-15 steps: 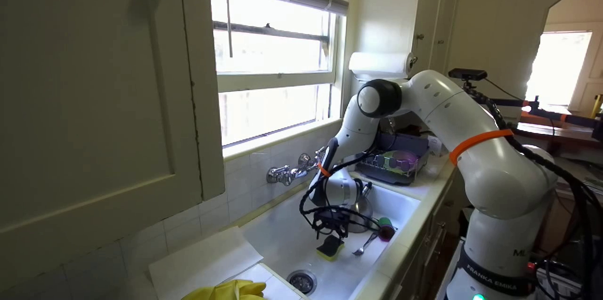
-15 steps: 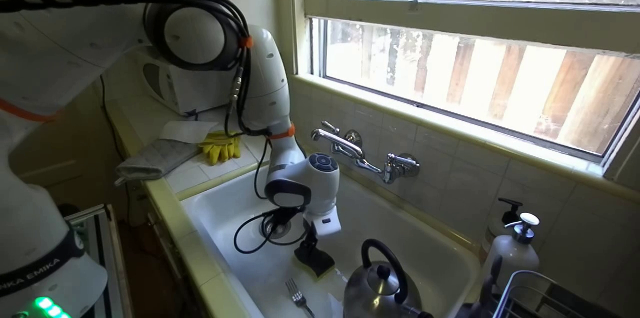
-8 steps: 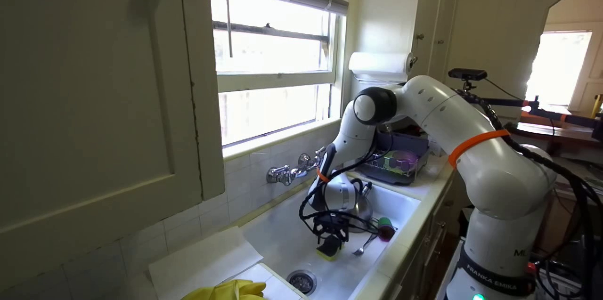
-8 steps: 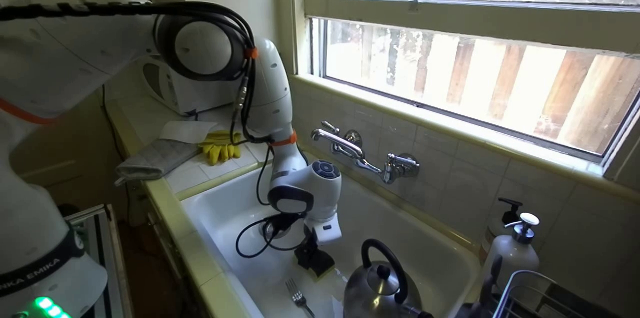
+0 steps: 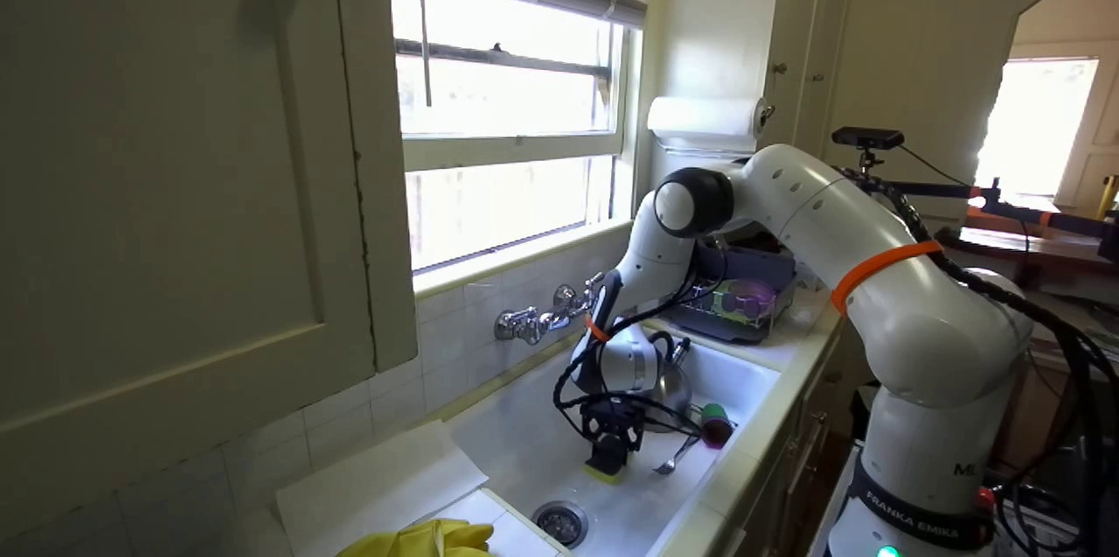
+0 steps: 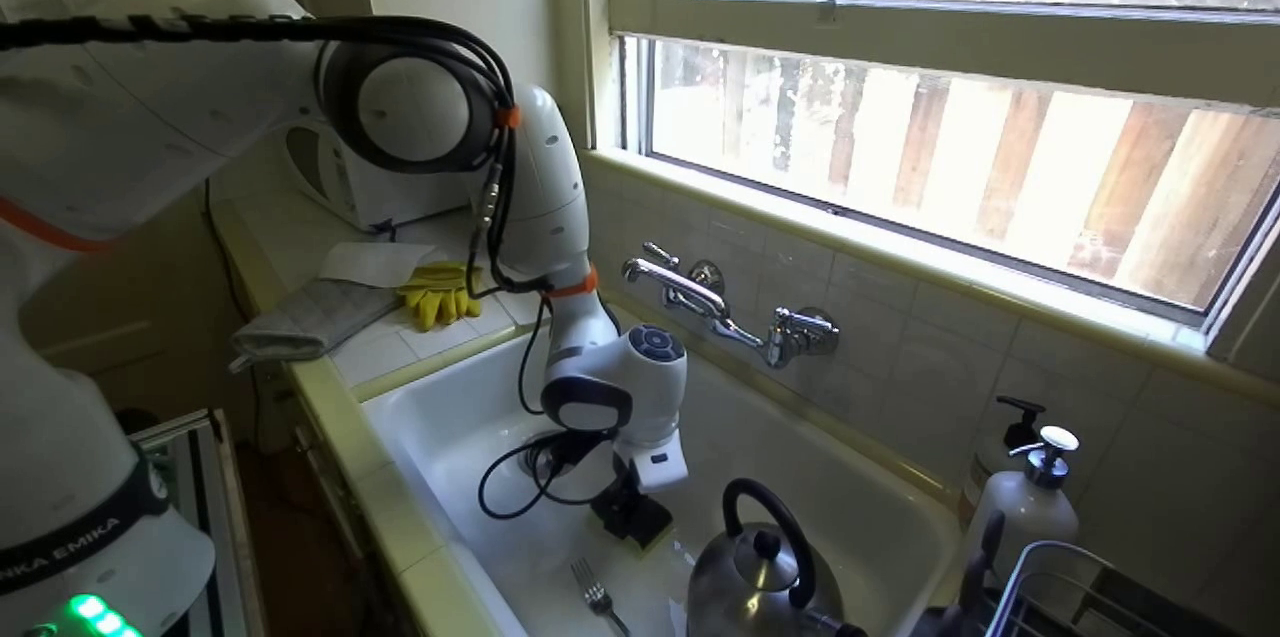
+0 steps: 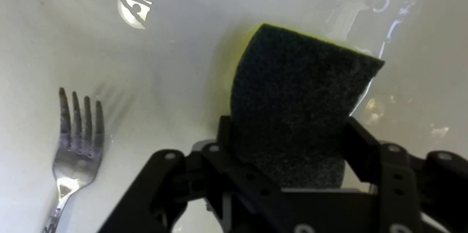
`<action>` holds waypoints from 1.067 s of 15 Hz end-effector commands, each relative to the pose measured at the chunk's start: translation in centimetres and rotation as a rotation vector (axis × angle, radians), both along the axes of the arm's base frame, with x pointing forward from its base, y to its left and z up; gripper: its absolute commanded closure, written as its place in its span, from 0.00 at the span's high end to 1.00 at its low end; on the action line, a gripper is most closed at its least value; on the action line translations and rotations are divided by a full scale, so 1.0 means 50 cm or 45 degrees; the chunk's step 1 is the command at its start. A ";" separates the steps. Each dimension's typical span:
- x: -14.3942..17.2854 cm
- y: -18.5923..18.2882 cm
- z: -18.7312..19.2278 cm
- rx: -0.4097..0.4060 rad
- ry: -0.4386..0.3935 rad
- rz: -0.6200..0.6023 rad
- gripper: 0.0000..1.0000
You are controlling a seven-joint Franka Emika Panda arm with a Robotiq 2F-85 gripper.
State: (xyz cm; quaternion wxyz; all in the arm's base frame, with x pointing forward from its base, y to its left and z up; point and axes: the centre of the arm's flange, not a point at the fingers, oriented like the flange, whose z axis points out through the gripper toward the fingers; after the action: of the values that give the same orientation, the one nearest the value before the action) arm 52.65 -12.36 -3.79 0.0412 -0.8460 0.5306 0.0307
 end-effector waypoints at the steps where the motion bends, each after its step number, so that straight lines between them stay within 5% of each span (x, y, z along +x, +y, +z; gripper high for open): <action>1: 0.010 0.001 -0.014 0.007 0.022 -0.017 0.46; 2: 0.010 0.001 -0.014 0.003 0.022 -0.019 0.39; 4: 0.013 0.000 -0.010 -0.003 0.018 -0.023 0.80; 8: 0.014 0.001 0.007 -0.003 0.001 -0.021 1.00; 12: 0.021 0.003 0.014 0.000 -0.012 -0.015 1.00; 14: 0.023 0.004 0.011 0.000 -0.003 -0.008 0.82; 16: 0.022 0.006 0.007 0.003 0.010 -0.004 0.87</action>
State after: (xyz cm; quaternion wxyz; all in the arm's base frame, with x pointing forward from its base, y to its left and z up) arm 53.62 -12.36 -3.35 0.0425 -0.8471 0.5293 0.0212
